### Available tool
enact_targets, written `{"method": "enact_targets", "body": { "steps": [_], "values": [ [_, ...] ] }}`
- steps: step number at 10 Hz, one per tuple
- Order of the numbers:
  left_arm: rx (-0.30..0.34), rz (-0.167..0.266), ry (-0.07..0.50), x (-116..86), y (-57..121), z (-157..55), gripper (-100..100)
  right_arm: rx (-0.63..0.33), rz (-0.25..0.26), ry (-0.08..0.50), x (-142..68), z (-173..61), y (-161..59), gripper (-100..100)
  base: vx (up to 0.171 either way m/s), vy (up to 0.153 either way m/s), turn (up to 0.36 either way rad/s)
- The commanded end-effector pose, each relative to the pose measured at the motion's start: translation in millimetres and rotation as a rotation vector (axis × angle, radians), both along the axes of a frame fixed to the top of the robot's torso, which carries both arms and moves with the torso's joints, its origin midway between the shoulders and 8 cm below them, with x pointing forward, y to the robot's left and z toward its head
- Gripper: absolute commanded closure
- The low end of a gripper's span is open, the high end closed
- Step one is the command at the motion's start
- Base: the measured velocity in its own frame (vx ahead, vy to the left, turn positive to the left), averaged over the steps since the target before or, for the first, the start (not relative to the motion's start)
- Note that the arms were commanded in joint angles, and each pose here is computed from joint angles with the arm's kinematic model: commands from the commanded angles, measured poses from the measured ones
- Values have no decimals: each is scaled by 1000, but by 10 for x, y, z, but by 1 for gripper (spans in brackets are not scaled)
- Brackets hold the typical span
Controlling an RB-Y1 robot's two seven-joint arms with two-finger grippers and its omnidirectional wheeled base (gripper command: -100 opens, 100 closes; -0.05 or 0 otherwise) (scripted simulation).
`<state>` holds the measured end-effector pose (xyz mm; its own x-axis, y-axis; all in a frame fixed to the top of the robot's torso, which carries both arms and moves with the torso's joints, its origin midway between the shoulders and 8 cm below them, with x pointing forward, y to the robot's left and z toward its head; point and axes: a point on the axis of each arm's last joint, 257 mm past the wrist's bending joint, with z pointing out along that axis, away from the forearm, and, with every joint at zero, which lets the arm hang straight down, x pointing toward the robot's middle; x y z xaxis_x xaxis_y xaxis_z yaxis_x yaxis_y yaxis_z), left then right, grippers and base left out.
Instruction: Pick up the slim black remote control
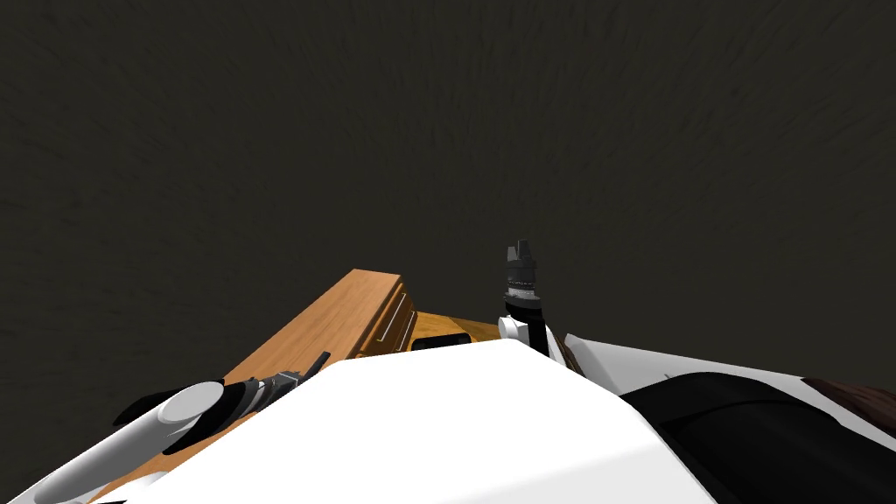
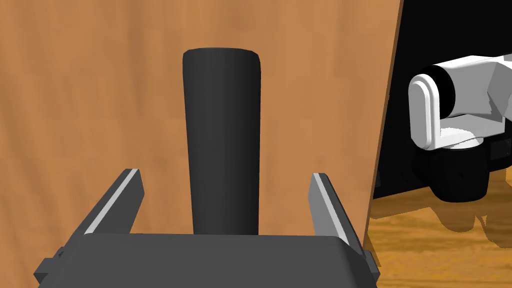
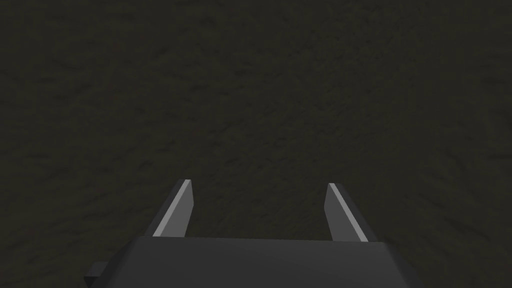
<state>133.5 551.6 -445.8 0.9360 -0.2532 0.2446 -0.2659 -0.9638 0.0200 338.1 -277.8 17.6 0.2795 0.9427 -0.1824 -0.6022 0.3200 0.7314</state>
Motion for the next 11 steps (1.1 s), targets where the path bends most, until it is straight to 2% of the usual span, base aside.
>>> {"method": "enact_targets", "body": {
  "steps": [1, 2, 6, 7, 8, 9, 10, 11],
  "values": [
    [0, 0, 0, 0, 0, 0, -100, 0, 0, 0, 0, 0, 0, 0, 4, 8, -3],
    [1, -1, -1, 0, 1, -5, 100, 0, 0, 0, 0, 0, 0, 0, 0, 0, 0],
    [0, 0, 0, -1, -1, -5, 100, 0, 0, 0, 0, 0, 0, 0, 0, 0, 0],
    [0, -1, 0, -1, -1, -5, 0, 0, 0, 0, 0, 0, 0, 0, 0, 0, 0],
    [1, -5, 3, 23, 53, 105, 100, 0, 0, 0, 0, 0, 0, 0, -6, -15, 46],
    [1, -7, 5, 34, 75, 175, 100, 0, 0, 0, 0, 0, 0, 0, -18, -27, 44],
    [2, -7, 2, 30, 49, 120, 100, 0, 0, 0, 0, 0, 0, 0, -9, -12, 7],
    [2, -6, 3, 30, 51, 126, 0, 0, 0, 0, 0, 0, 0, 0, 0, 0, 0]
  ]
}}
